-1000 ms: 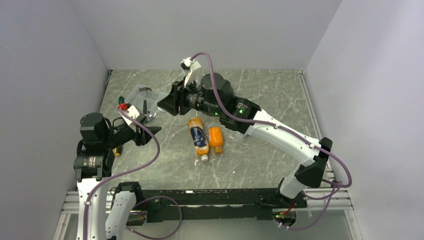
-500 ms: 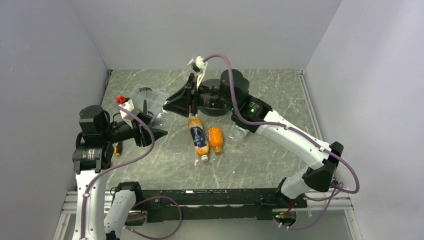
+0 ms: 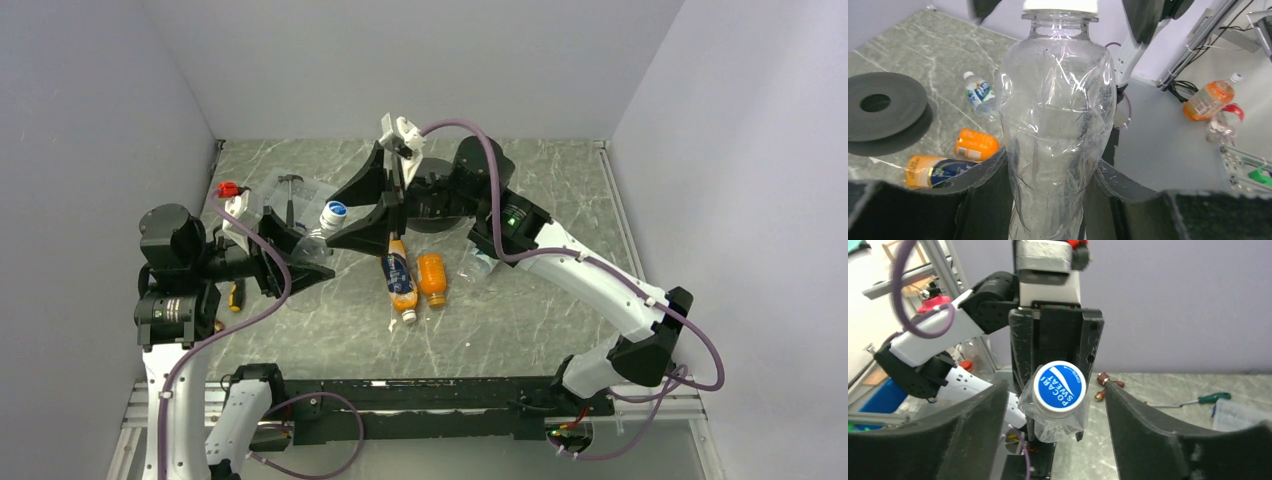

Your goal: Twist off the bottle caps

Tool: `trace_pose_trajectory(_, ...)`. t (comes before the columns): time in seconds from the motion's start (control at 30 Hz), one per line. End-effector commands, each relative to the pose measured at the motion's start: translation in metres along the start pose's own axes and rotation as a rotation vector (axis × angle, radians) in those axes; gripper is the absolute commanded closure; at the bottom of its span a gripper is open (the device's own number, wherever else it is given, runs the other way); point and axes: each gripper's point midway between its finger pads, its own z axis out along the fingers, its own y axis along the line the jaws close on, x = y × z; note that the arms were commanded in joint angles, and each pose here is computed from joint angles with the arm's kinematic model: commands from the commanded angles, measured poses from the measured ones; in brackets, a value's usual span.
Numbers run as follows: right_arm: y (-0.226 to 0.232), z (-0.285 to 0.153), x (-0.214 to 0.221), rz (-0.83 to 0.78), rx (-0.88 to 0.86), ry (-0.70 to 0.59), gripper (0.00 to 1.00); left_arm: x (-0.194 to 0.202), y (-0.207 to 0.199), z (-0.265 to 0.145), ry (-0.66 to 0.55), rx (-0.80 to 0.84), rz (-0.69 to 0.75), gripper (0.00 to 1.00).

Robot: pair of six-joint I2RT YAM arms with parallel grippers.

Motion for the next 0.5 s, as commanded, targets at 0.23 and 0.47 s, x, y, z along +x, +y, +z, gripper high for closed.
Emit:
trace_pose_trajectory(0.23, -0.027, -0.014, -0.018, 0.091, 0.297, -0.076, 0.0, 0.01, 0.045, -0.01, 0.034, -0.248, 0.262, 0.79)
trace_pose_trajectory(0.47, -0.049, -0.01, -0.015, 0.256, 0.427, -0.088, 0.0, 0.019, 0.078, -0.024, 0.062, -0.431, 0.397, 0.79)
